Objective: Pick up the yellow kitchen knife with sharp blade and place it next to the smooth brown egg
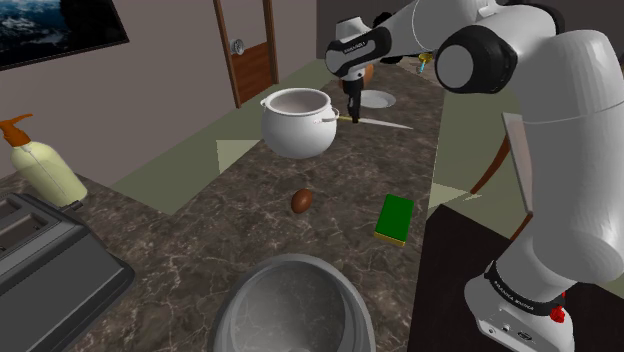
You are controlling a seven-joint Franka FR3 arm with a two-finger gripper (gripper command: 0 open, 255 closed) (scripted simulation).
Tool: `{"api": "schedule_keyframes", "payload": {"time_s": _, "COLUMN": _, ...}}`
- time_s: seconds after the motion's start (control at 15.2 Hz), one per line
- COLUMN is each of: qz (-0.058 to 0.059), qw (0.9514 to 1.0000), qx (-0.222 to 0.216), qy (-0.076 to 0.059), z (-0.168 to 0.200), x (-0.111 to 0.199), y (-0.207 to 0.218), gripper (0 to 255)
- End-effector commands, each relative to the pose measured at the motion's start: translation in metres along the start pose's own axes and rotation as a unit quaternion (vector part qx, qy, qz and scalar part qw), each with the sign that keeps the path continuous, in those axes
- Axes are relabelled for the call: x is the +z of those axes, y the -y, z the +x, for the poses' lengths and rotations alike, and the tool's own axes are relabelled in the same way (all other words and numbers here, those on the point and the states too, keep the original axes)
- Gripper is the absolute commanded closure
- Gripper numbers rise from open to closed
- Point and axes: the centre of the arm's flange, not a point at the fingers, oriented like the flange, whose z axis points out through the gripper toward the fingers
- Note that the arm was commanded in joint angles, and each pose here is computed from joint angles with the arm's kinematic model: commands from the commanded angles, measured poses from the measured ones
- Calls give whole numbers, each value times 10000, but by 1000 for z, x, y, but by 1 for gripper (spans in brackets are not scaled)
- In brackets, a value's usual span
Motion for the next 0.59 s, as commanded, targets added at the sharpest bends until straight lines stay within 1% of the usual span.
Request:
{"api": "schedule_keyframes", "payload": {"time_s": 0.0, "qz": 1, "qw": 10000, "qx": 1, "qy": 1, "z": -1, "x": -10, "y": 0, "gripper": 255}}
{"api": "schedule_keyframes", "payload": {"time_s": 0.53, "qz": 1, "qw": 10000, "qx": 1, "qy": 1, "z": -8, "x": -51, "y": -3, "gripper": 255}}
